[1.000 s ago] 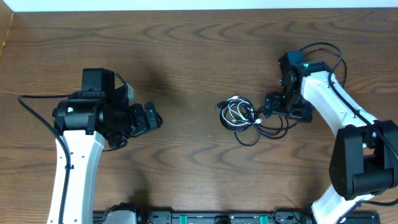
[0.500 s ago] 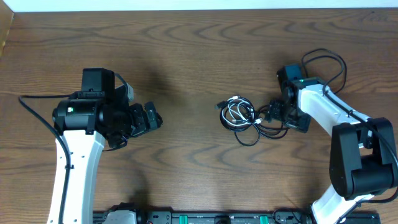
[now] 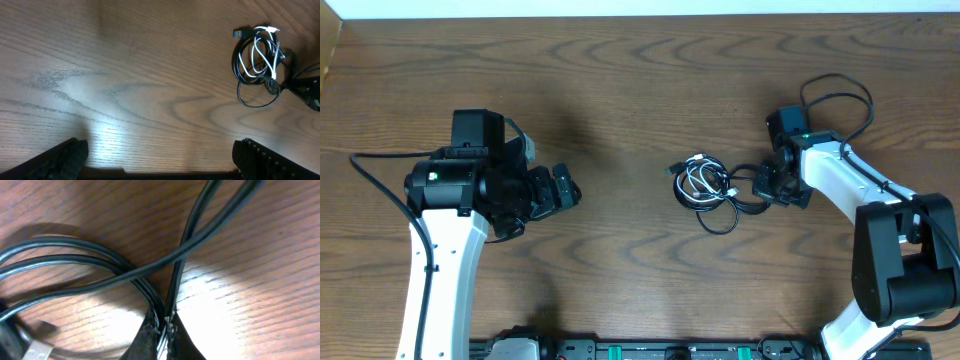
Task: Untangle cables
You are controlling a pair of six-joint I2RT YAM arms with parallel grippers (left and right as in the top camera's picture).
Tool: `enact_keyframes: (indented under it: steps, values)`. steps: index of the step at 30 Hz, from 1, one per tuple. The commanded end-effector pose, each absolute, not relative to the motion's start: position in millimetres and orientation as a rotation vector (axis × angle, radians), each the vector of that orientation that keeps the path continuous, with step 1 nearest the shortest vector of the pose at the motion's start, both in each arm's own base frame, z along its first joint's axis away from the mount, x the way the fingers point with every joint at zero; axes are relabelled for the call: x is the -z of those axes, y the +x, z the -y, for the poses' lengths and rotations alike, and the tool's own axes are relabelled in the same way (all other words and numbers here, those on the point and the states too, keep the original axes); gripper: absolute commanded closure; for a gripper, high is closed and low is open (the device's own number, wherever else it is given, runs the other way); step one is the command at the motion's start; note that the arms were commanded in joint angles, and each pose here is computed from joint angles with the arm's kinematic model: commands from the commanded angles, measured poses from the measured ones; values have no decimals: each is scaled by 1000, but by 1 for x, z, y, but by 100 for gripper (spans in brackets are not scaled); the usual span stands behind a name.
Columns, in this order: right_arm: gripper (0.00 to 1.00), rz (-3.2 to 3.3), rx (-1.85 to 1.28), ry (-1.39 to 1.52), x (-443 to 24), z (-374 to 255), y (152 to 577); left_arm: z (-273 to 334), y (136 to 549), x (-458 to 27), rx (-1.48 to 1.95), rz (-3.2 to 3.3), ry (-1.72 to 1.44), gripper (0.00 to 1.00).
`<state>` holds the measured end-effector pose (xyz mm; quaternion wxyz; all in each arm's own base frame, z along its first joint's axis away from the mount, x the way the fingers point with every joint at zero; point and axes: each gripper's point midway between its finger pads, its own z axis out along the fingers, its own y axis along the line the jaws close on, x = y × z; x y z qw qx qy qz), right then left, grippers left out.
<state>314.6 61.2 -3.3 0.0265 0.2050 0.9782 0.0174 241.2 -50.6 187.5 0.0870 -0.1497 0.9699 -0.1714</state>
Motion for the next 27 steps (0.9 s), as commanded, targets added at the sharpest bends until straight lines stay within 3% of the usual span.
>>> enact_keyframes:
  steps: [1, 6, 12, 19, 27]
  values:
    - [99, -3091, -234, 646, 9, -84, 304, 52, 243, -189, 519, -2888, -443, 2]
    - [99, -3011, -440, 549, -45, -107, 333, 52, 243, -189, 519, -2888, -443, 2]
    - [99, -2774, -513, 354, -167, -112, 363, 52, 243, -189, 519, -2888, -443, 2]
    - [99, -2397, -618, 256, -306, -113, 365, 52, 243, -189, 519, -2888, -443, 2]
    - [99, -2054, -800, 206, -398, -124, 365, 52, 243, -189, 519, -2888, -443, 2]
